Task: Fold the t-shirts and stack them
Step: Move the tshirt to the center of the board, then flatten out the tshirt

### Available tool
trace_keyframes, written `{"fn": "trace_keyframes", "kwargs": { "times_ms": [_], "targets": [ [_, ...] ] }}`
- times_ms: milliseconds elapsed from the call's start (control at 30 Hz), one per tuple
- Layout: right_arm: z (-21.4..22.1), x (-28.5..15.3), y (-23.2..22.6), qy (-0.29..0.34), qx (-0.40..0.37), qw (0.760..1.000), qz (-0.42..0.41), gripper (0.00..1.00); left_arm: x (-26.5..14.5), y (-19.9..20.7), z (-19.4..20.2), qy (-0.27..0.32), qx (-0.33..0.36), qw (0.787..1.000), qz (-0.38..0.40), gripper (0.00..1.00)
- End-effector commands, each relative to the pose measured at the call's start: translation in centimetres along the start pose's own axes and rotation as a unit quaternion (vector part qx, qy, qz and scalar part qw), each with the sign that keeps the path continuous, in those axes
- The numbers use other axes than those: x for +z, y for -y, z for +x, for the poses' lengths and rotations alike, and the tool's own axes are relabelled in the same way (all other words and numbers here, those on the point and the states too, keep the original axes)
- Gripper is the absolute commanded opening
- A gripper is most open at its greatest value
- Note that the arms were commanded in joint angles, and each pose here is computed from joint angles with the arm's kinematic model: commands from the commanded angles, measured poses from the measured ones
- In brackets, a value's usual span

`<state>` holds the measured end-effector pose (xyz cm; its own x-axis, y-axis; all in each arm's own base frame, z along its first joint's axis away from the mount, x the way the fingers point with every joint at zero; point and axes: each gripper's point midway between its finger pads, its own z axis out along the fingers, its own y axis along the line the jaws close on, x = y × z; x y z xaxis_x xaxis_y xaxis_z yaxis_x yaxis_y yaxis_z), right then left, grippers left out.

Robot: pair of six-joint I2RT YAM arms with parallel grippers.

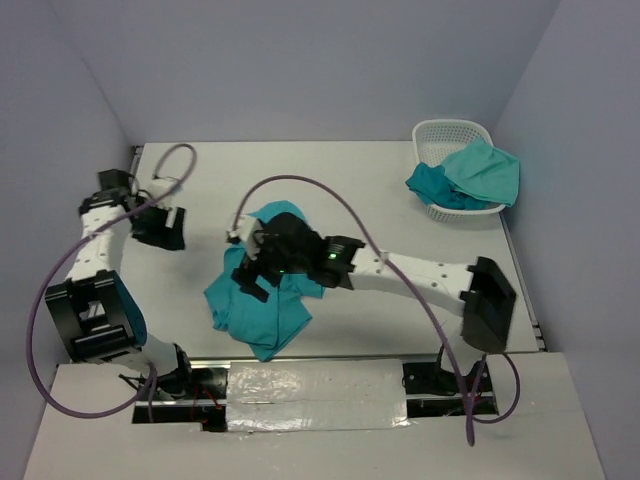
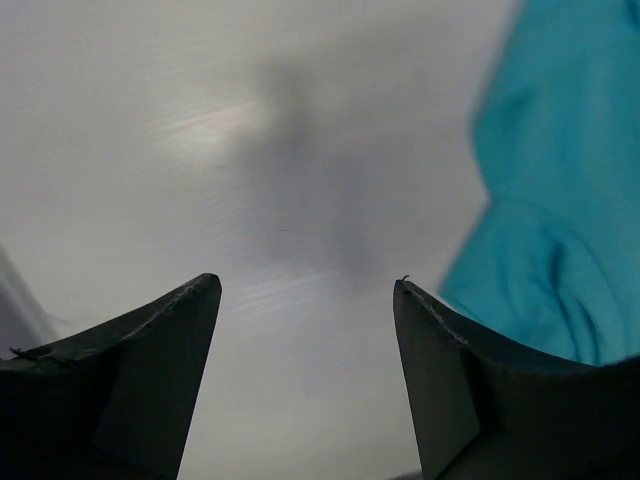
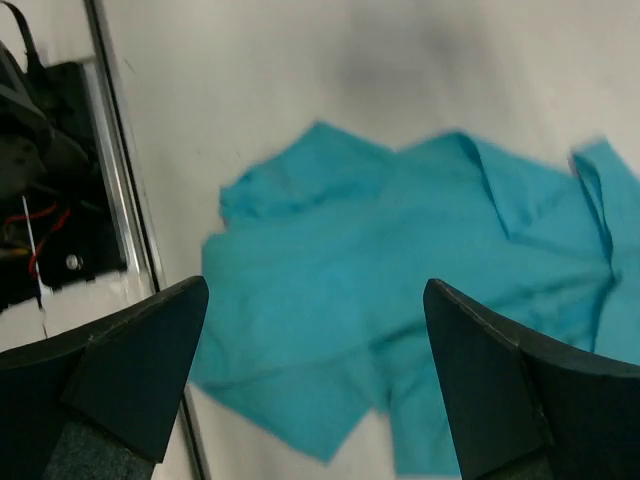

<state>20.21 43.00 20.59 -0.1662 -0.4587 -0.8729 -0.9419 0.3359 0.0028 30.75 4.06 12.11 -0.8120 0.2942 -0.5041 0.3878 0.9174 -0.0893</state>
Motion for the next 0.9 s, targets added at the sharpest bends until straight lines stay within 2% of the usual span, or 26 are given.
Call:
{"fn": "trace_keyframes", "kwargs": {
  "times_ms": [0,33,67,100,133,200,267,367,567,733,867],
  "targets": [
    [-4.9,4.6,-1.8,0.047,-0.074,0.996,-0.030,0.96,-1.8,-6.1,-1.9,0.081,-0.112,0.989,-0.060,0.82],
    [-1.4,8.2,-4.2,-0.011,-0.081,0.995,-0.059,0.97,-2.1,-7.4,-1.1,0.088,-0.141,0.983,-0.075,0.83],
    [-3.8,9.2,-5.0,0.004,-0.085,0.994,-0.065,0.97,-2.5,-8.2,-1.1,0.099,-0.144,0.980,-0.091,0.84],
    [0.0,12.8,-5.8,-0.046,-0.086,0.993,-0.071,0.98,-2.8,-8.7,-0.9,0.103,-0.154,0.978,-0.100,0.84],
    [1.8,13.9,-7.4,-0.082,-0.097,0.988,-0.083,0.99,-2.8,-9.1,-0.4,0.102,-0.161,0.976,-0.106,0.85],
    [3.5,16.7,-8.7,-0.112,-0.114,0.983,-0.091,0.99,-3.4,-10.0,0.4,0.103,-0.163,0.974,-0.121,0.85],
    [5.9,17.2,-9.0,-0.151,-0.122,0.978,-0.075,1.00,-3.6,-10.4,1.3,0.098,-0.170,0.972,-0.126,0.86],
    [8.4,17.5,-8.3,-0.168,-0.101,0.979,-0.056,1.00,-3.5,-10.3,2.0,0.090,-0.163,0.974,-0.130,0.85],
    [11.7,17.7,-6.3,-0.218,-0.092,0.972,0.005,0.96,-4.1,-10.0,1.0,0.112,-0.157,0.973,-0.127,0.84],
    [10.0,16.7,-4.1,-0.206,-0.104,0.971,0.068,0.91,-4.7,-10.0,0.4,0.122,-0.146,0.973,-0.129,0.83],
    [9.1,16.2,-3.6,-0.196,-0.083,0.975,0.067,0.77,-4.7,-10.2,0.2,0.124,-0.150,0.972,-0.131,0.83]
  ]
}}
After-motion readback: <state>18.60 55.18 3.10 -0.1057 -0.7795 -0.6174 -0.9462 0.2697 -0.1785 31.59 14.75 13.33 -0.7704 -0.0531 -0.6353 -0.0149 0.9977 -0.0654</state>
